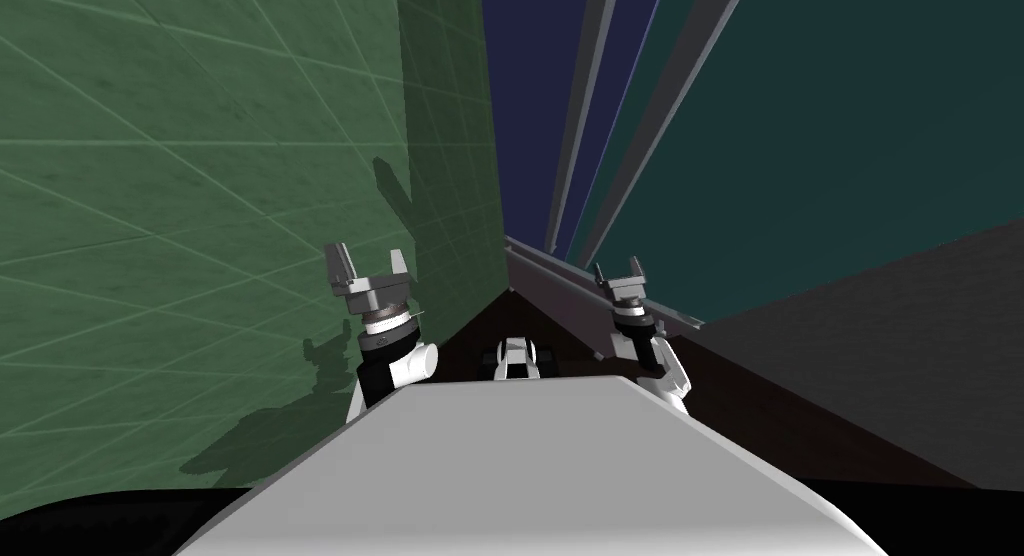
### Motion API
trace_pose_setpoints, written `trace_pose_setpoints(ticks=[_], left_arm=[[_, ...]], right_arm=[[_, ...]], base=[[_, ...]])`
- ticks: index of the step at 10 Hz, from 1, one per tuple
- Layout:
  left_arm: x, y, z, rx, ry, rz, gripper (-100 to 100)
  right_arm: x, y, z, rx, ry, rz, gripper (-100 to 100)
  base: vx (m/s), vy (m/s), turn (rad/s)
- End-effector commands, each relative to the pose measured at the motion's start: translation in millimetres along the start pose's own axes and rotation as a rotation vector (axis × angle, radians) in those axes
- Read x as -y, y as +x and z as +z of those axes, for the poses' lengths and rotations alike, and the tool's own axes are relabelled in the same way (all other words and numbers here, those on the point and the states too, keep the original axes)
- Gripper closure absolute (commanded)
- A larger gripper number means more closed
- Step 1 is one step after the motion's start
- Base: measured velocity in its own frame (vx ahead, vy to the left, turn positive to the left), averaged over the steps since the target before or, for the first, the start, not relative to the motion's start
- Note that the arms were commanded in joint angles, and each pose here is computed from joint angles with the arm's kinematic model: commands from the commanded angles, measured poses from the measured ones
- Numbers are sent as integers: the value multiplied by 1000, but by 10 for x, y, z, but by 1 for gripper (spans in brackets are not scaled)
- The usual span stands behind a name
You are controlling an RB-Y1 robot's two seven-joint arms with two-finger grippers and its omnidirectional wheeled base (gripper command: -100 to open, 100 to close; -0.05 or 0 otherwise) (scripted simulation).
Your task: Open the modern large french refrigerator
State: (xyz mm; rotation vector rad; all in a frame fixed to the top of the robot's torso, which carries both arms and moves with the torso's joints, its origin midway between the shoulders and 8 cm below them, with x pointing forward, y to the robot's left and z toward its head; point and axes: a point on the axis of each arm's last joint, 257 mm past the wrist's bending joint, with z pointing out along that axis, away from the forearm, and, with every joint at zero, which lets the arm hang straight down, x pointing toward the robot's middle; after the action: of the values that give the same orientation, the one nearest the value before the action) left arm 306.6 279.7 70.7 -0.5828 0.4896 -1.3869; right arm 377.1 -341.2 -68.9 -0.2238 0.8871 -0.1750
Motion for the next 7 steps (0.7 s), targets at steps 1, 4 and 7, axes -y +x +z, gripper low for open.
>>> trace_pose_setpoints(ticks=[1, 4, 7], left_arm=[[0, 0, 0, 0, 0, 0, 0], [0, 0, 0, 0, 0, 0, 0], [0, 0, 0, 0, 0, 0, 0]], right_arm=[[74, 100, -64, -22, 6, -97, -100], [137, 196, -130, -43, 11, -170, -100], [266, 384, -276, -89, 24, -282, -100]], base=[[67, 65, -15], [59, 46, -11], [63, 40, -17]])
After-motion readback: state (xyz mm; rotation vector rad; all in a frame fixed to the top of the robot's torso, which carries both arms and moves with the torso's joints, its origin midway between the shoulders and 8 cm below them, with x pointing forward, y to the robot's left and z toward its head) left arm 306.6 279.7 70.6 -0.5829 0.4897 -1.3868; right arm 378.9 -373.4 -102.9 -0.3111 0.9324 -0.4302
